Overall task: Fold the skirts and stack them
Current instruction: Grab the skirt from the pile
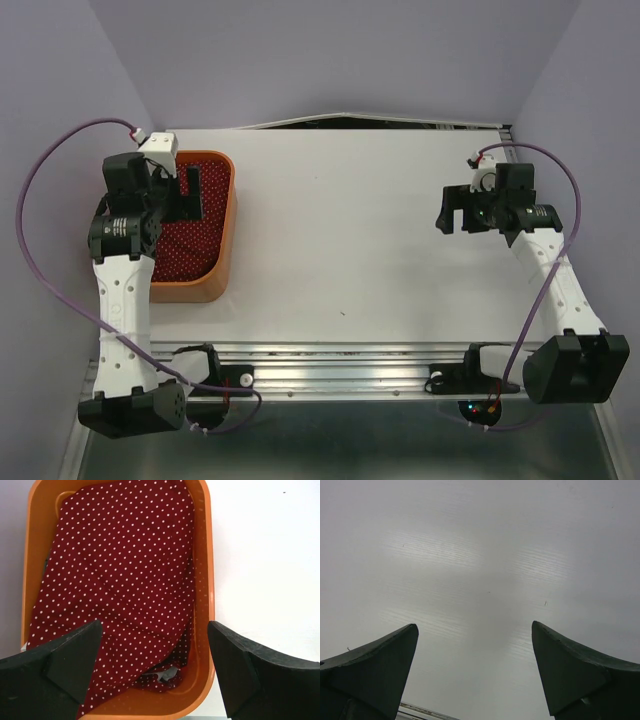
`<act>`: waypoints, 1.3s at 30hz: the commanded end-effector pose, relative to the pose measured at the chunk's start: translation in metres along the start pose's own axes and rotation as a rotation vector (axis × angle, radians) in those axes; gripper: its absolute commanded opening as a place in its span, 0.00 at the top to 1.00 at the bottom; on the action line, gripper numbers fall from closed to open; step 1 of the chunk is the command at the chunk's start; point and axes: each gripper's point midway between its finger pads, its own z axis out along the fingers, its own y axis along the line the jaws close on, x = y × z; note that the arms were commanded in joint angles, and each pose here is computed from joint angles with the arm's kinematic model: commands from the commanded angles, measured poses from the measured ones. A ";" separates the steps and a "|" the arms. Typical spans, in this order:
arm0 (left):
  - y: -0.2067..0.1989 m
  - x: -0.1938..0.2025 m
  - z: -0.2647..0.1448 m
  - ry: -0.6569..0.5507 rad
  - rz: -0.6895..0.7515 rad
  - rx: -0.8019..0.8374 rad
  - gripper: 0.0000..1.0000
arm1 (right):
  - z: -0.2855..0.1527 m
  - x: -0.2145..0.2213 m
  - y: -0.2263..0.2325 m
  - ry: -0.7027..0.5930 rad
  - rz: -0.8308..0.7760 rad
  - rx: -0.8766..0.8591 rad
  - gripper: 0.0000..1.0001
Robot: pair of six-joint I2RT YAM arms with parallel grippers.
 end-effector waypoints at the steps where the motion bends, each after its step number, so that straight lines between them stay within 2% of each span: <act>1: 0.015 0.009 -0.016 0.024 0.029 -0.090 0.02 | -0.013 -0.014 0.003 -0.057 -0.037 0.000 0.00; 2: 0.029 0.020 -0.021 0.077 0.044 -0.170 0.02 | -0.013 -0.013 0.003 -0.054 -0.036 -0.002 0.00; 3: 0.030 0.020 -0.021 0.078 0.051 -0.171 0.02 | -0.012 -0.013 0.003 -0.053 -0.037 -0.002 0.00; 6: 0.055 0.053 -0.034 0.196 0.077 -0.319 0.02 | -0.008 -0.008 0.007 -0.033 -0.033 -0.031 0.00; 13: 0.077 0.087 -0.050 0.284 0.109 -0.452 0.02 | 0.003 -0.003 0.007 0.008 -0.038 -0.052 0.00; 19: 0.107 0.122 -0.045 0.360 0.106 -0.550 0.02 | 0.012 -0.005 0.011 0.039 -0.020 -0.092 0.00; 24: 0.122 0.129 -0.033 0.368 0.111 -0.524 0.02 | 0.017 -0.005 0.012 0.063 -0.015 -0.106 0.00; 33: 0.121 0.141 -0.001 0.364 0.134 -0.465 0.02 | 0.019 -0.007 0.012 0.071 -0.004 -0.112 0.00; 39: 0.120 0.155 0.014 0.405 0.084 -0.433 0.03 | 0.017 -0.009 0.010 0.066 -0.014 -0.097 0.00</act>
